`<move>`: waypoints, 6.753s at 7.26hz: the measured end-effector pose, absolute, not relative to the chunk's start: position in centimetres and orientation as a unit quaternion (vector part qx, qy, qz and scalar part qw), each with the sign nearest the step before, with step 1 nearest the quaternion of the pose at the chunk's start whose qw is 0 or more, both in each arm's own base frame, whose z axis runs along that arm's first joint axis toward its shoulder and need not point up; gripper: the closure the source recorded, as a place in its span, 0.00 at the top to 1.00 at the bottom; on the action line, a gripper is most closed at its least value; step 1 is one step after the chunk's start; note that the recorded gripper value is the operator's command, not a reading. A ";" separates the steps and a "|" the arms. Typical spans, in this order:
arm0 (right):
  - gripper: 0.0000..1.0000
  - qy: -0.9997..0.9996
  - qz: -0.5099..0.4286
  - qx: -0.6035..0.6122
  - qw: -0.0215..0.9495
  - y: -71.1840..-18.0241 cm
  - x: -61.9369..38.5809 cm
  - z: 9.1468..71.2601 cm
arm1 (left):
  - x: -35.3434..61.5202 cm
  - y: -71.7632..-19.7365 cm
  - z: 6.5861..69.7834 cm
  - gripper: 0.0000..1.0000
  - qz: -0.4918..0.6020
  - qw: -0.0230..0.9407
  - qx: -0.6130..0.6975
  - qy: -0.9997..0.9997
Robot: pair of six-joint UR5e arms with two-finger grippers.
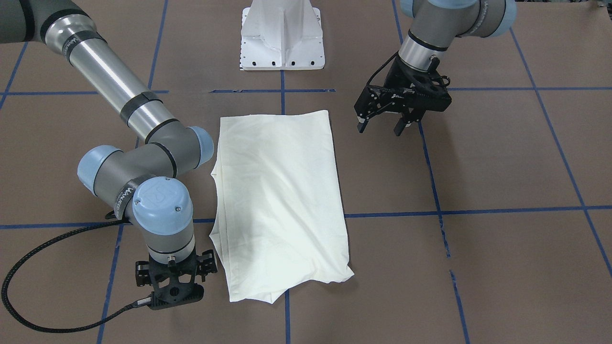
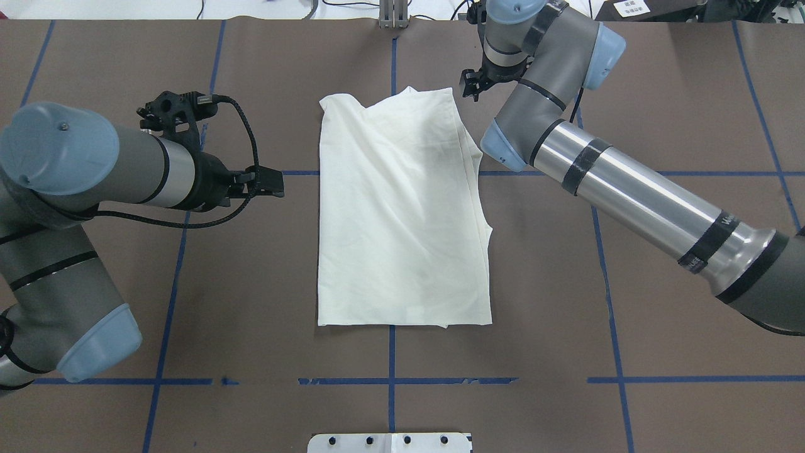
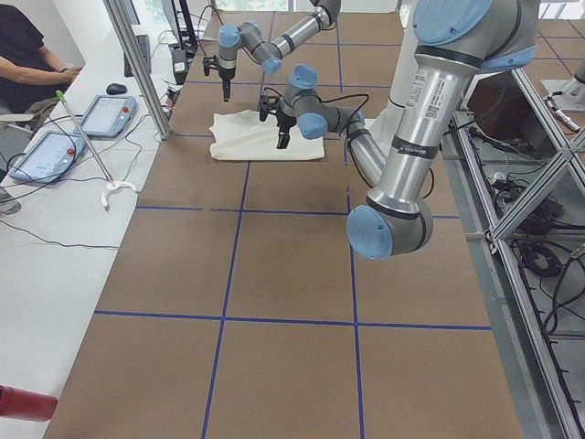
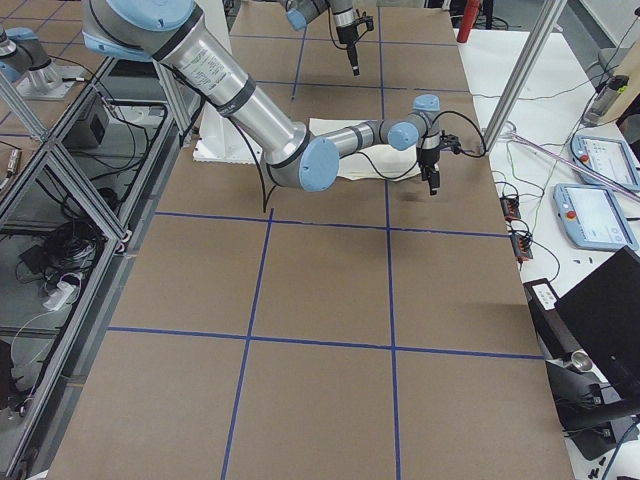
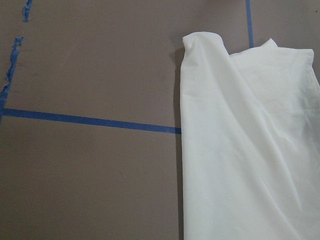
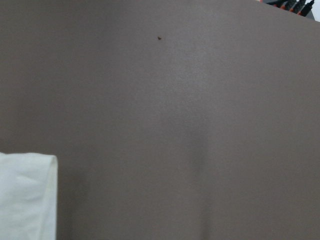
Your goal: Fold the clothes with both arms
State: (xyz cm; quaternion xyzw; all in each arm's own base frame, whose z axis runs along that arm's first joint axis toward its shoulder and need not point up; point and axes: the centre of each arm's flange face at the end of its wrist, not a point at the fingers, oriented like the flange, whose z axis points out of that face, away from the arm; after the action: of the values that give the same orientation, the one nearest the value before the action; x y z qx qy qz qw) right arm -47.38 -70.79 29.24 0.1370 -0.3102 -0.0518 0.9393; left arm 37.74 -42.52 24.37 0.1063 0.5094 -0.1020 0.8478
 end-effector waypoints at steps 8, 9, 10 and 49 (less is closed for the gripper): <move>1.00 -0.435 0.010 0.021 0.900 -48.2 -40.4 28.5 | 52.8 -30.2 24.9 0.94 -0.263 0.840 -0.068 0.470; 1.00 -0.440 0.012 0.019 0.898 -47.4 -40.2 28.2 | 54.7 -30.6 25.5 0.93 -0.272 0.844 -0.063 0.457; 1.00 -0.442 0.015 0.016 0.897 -47.1 -40.3 28.1 | 56.0 -30.9 26.0 0.88 -0.277 0.848 -0.059 0.449; 0.17 -0.380 0.298 -0.078 0.872 -31.2 -57.9 26.4 | 56.6 -29.2 24.7 0.00 -0.258 0.848 -0.059 0.460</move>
State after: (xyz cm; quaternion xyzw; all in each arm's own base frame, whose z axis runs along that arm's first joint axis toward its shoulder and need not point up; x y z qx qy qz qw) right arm -57.91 -31.21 26.43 -0.0783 -0.3798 0.2980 0.8722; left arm 56.56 -29.19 24.73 -0.0589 0.4598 -0.2578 0.8477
